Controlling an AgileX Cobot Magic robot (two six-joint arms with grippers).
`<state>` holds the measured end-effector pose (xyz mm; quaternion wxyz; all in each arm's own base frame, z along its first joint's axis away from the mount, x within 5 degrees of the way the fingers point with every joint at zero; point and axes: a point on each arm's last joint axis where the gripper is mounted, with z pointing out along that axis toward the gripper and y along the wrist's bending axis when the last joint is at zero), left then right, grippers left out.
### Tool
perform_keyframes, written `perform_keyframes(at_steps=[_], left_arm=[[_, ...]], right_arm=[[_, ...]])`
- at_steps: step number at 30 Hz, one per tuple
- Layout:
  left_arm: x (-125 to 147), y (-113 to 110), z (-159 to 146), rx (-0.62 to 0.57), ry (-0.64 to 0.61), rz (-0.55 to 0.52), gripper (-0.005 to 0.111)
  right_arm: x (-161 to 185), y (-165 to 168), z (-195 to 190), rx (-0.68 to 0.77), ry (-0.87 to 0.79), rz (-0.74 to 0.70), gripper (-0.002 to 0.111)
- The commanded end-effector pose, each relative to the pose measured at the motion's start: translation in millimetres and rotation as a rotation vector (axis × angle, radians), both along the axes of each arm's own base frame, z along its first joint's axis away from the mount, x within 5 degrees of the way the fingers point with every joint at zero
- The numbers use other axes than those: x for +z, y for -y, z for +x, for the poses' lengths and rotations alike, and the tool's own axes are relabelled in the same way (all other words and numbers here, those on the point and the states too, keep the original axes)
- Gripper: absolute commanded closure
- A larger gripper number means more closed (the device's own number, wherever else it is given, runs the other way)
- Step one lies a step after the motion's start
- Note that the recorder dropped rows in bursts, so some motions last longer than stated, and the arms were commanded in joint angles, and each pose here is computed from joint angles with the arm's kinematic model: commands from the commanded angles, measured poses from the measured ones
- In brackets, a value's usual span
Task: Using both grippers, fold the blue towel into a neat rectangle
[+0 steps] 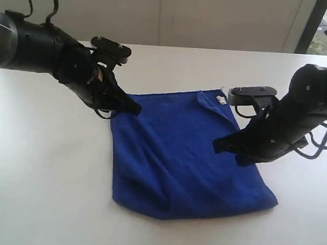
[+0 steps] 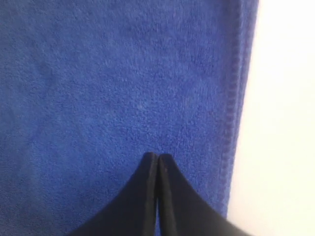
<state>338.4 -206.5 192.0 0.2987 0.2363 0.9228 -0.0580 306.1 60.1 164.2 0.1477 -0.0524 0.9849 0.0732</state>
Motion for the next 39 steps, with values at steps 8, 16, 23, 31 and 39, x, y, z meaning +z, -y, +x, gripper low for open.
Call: perform_keyframes(at_steps=[8,16,23,31,39], left_arm=[[-47,30,-12,-0.058,-0.101,0.03,0.107],[-49,32,-10,-0.083,-0.074,0.026,0.107],[-54,23,0,-0.063,-0.056,0.022,0.107],[-65,13,12,-0.027,-0.069,0.028,0.107],[-54,11,10,-0.021,-0.079,0.041,0.107]], right_arm=[[-10,13,-19,-0.028,0.054,-0.121,0.108],[-21,2,-32,-0.023,0.022,-0.098,0.108],[-44,3,-52,-0.098,-0.087,-0.092,0.108],[-44,-10,-56,-0.075,-0.092,-0.079,0.108],[-43,-13,-52,-0.087,-0.056,-0.06,0.108]])
